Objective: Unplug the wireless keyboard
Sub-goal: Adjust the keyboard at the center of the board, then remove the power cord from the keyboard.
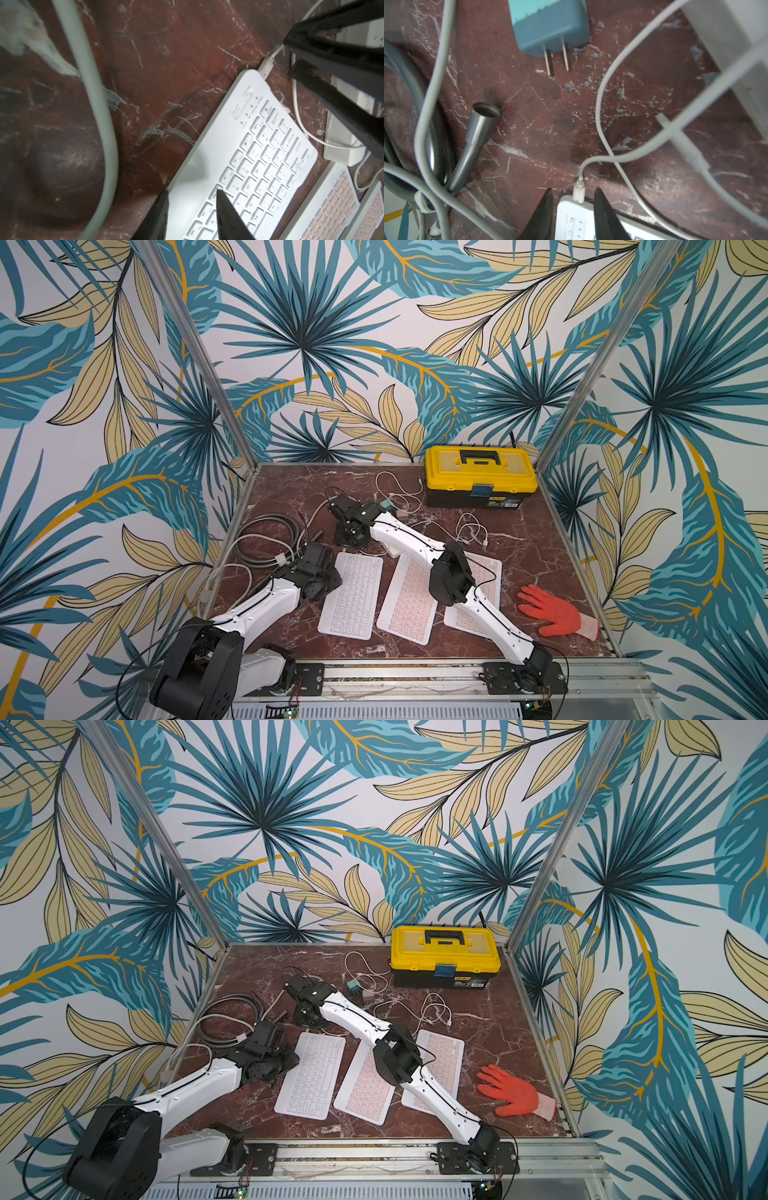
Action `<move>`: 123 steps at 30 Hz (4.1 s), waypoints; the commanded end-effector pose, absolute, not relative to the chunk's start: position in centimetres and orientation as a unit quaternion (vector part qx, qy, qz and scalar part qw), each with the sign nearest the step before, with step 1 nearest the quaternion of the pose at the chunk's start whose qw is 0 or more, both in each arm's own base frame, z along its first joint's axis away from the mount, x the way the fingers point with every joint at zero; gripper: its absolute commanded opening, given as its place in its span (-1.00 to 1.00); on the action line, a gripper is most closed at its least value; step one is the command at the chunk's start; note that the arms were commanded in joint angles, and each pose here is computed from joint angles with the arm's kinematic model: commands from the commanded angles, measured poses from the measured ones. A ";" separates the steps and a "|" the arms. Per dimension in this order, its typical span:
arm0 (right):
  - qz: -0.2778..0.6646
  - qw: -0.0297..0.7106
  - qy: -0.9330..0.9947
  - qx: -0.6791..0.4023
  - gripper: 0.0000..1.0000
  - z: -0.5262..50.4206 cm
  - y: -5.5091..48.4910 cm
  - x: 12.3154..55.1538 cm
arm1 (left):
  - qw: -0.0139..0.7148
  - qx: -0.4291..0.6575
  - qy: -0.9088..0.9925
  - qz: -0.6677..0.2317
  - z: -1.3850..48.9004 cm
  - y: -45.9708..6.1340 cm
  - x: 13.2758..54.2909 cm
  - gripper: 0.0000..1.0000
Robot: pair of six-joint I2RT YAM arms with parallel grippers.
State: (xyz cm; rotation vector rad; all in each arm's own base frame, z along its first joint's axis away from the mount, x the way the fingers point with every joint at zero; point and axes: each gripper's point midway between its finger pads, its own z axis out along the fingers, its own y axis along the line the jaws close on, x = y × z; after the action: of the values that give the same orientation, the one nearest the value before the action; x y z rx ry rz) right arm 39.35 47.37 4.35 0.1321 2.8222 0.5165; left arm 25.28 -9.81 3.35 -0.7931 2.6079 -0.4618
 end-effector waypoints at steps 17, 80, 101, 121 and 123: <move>0.010 0.097 0.995 -0.017 -0.53 -1.3 42.3 35.8 | 0.228 -0.276 0.920 -0.161 4.5 -9.0 25.2 -0.13; -0.038 0.017 0.942 0.334 -0.92 -2.2 35.0 34.7 | 0.122 -0.242 0.940 -0.208 -0.1 -12.5 19.8 -0.19; -0.002 0.078 0.981 0.179 -0.95 -1.9 36.3 37.7 | 0.058 -0.066 0.983 -0.160 0.9 -16.2 20.5 -0.24; 0.033 0.062 0.975 0.209 -0.94 -2.6 35.6 37.4 | 0.063 0.106 0.992 -0.025 0.0 -17.9 16.0 0.01; 0.014 0.066 0.975 0.211 -0.94 -2.5 34.9 37.4 | 0.054 0.098 0.994 -0.017 -0.6 -17.6 15.7 0.02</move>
State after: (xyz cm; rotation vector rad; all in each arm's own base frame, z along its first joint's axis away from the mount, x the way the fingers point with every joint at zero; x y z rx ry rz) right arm 37.71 39.80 2.26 0.5846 2.9301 0.3801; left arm 17.69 -19.78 2.04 0.3389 2.9114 -0.1835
